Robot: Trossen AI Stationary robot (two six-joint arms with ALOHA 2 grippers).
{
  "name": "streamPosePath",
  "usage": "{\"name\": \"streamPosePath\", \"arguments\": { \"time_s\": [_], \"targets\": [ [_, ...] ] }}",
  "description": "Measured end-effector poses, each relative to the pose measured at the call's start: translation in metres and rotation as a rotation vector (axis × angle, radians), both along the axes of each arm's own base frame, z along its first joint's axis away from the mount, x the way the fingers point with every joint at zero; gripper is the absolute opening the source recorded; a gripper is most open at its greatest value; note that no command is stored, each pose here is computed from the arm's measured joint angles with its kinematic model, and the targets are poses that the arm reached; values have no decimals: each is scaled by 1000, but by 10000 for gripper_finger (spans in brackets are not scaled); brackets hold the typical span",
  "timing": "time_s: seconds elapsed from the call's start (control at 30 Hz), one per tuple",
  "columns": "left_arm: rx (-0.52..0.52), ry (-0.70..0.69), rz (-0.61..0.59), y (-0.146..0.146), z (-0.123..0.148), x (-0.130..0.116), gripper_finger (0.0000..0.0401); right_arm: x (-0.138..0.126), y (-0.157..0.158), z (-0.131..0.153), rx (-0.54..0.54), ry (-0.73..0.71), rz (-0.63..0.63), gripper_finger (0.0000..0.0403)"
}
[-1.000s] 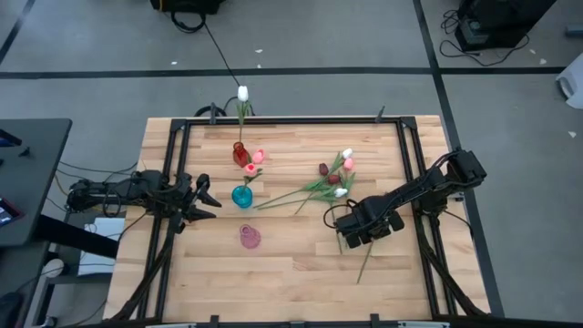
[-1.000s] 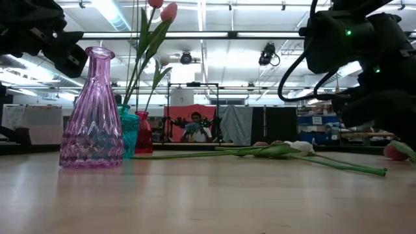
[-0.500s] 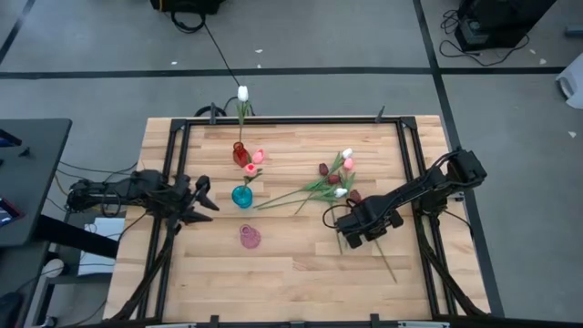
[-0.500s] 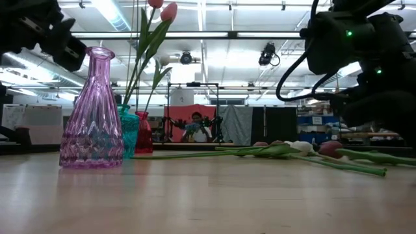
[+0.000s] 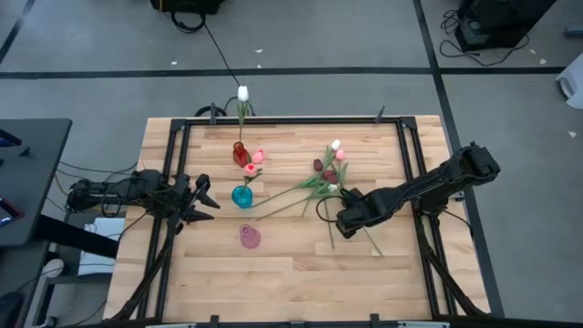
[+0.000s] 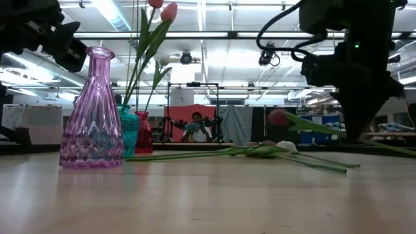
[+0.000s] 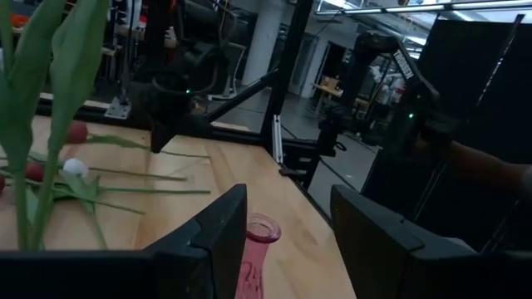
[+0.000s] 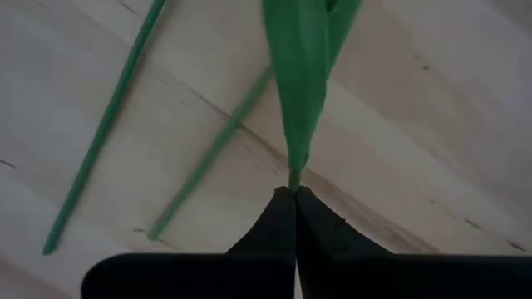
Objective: Sort flowers into vase by color
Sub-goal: Put the right red flower into the pink vase
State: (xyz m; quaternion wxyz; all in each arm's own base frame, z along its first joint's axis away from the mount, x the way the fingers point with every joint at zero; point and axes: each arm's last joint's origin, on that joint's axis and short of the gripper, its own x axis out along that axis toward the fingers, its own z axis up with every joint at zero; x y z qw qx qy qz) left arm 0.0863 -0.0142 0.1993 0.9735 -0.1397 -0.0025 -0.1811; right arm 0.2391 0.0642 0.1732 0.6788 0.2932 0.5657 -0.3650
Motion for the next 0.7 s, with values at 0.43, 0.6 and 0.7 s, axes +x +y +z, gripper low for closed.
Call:
{"name": "streamPosePath", "arguments": {
  "time_s": [0.43, 0.6, 0.7],
  "targets": [
    [25, 13, 77, 2, -2, 1, 179, 6, -5, 34, -177, -311, 69, 0],
    [45, 6, 87, 2, -2, 1, 179, 24, -1, 46, -242, -505, 189, 2],
    [47, 6, 87, 2, -2, 1, 179, 35, 2, 55, -280, -632, 265, 2]
  ]
}}
